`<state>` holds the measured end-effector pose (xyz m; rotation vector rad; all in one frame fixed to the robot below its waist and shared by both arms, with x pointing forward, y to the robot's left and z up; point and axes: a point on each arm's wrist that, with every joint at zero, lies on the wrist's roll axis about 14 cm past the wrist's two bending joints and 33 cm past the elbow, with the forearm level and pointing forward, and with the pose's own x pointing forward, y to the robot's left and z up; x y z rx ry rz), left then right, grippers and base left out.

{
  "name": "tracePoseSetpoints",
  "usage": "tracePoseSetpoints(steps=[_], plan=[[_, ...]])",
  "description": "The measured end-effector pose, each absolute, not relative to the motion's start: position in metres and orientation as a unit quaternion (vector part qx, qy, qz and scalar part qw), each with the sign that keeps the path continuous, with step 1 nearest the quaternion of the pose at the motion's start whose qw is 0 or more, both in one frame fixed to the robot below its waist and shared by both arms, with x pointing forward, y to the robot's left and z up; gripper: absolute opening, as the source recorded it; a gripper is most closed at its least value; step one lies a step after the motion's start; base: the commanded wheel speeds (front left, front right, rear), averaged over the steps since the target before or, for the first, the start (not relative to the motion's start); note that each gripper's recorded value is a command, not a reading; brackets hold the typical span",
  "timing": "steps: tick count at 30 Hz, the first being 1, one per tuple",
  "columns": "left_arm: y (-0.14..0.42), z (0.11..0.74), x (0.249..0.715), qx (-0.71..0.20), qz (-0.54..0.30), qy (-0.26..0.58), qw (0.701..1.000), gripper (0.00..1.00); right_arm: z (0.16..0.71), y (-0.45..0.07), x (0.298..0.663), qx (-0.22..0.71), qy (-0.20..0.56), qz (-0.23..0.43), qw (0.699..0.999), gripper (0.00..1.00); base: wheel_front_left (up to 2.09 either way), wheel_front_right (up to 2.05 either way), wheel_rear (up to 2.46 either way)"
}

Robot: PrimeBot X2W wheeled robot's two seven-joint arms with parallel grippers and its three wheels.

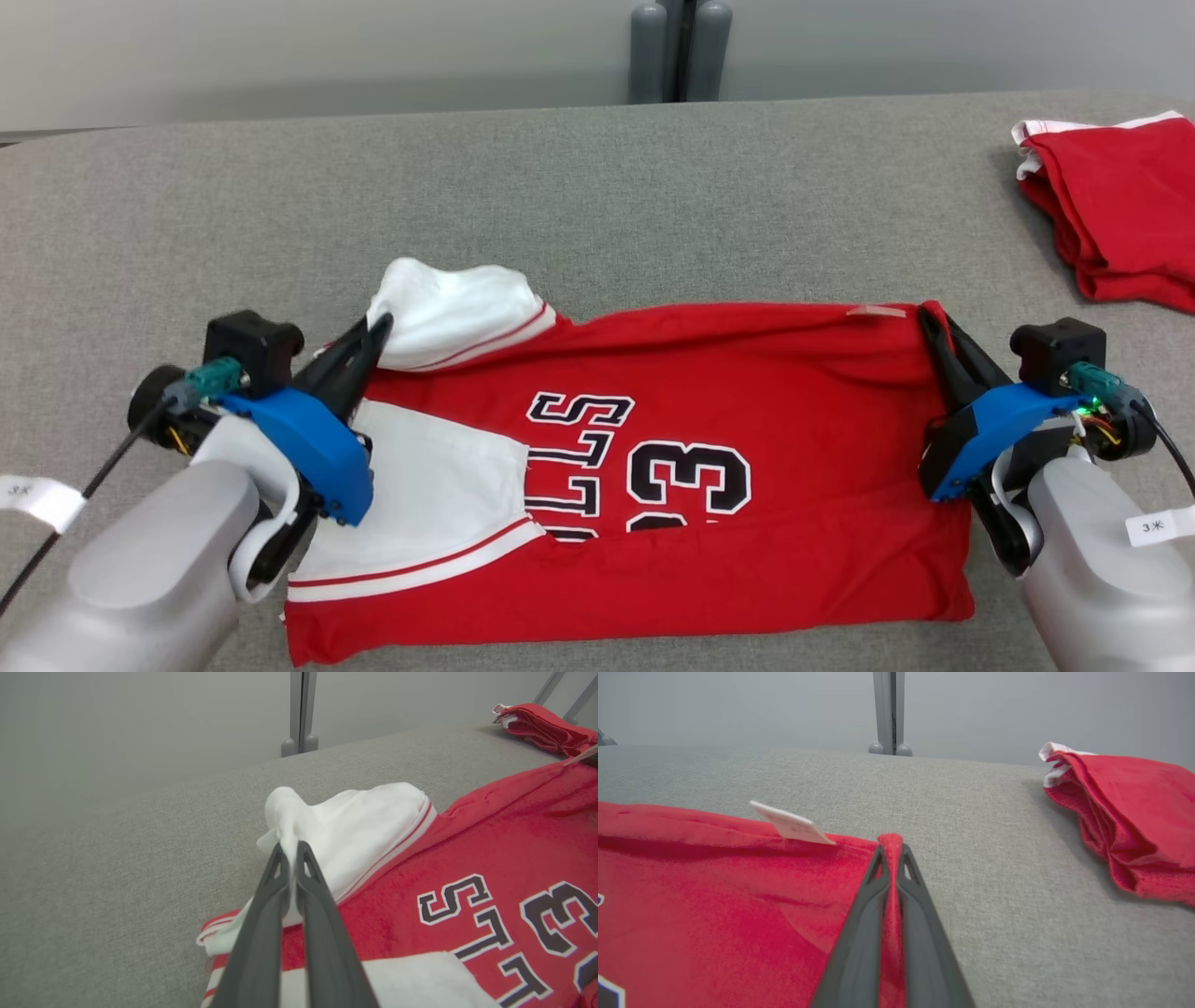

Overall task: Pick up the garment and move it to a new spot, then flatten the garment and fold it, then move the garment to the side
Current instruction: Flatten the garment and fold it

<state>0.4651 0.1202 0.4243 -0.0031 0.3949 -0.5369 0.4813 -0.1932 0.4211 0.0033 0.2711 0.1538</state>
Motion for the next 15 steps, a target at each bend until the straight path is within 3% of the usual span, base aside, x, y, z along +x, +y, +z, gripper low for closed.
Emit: tracePoseSetpoints(steps=[15], plan=[[0.119, 0.404, 0.381, -0.053, -0.239, 0.228, 0.942, 0.0, 0.417, -0.185, 0.438, 0.031, 0.118, 0.076, 0.99, 0.0, 0.0, 0.0, 0.0]])
